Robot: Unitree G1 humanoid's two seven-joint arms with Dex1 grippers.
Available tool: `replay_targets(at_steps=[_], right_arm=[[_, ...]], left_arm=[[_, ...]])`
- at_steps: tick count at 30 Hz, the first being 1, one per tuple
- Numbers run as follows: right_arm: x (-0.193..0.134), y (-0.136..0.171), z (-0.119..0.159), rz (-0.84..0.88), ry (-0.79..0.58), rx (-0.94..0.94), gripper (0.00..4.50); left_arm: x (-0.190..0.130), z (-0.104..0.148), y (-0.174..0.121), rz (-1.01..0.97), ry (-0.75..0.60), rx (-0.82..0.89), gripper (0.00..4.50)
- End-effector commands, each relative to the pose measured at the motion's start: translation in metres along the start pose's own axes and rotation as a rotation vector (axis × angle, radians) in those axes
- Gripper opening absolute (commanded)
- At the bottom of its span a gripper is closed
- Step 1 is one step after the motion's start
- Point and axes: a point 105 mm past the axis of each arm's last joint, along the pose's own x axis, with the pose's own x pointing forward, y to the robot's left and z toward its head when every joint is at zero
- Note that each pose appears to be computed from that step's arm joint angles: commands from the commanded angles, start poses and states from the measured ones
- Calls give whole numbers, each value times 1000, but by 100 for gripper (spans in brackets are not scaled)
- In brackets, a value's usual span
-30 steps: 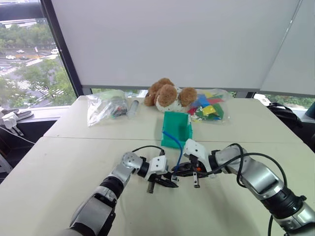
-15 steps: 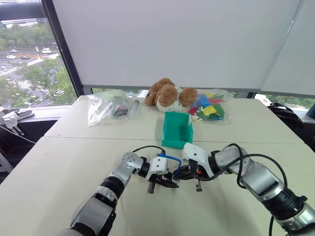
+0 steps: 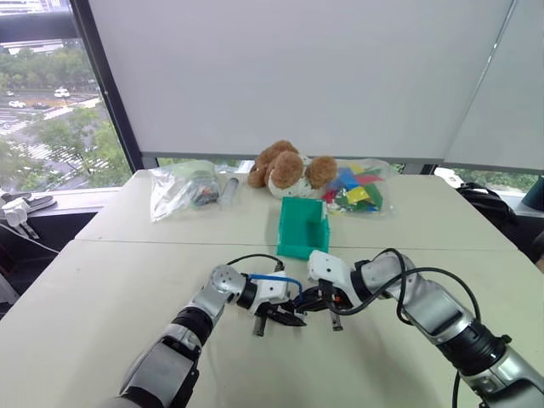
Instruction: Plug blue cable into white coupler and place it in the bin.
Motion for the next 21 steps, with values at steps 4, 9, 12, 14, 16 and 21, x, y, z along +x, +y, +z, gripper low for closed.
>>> replay_targets(at_steps=[4,9,12,14,16,21], right_arm=[[2,6,-8,27,9,91,0],[-14,1,10,-14,-63,116,0],[-30,-9,28,-57,-123,117,0],[-43,-24,41,-118,-171,110,0],[-56,-45,52,-200,-207,93,0],[-78,-120,59,-468,-199,69,0]], left_arm=[[-11,-5,-1,15,6,-52,172],[-45,7,3,87,-52,-56,430],[-83,19,7,187,-109,-98,446],[-107,24,9,276,-125,-123,446],[-128,23,10,355,-122,-143,446],[-154,24,11,497,-122,-172,446]])
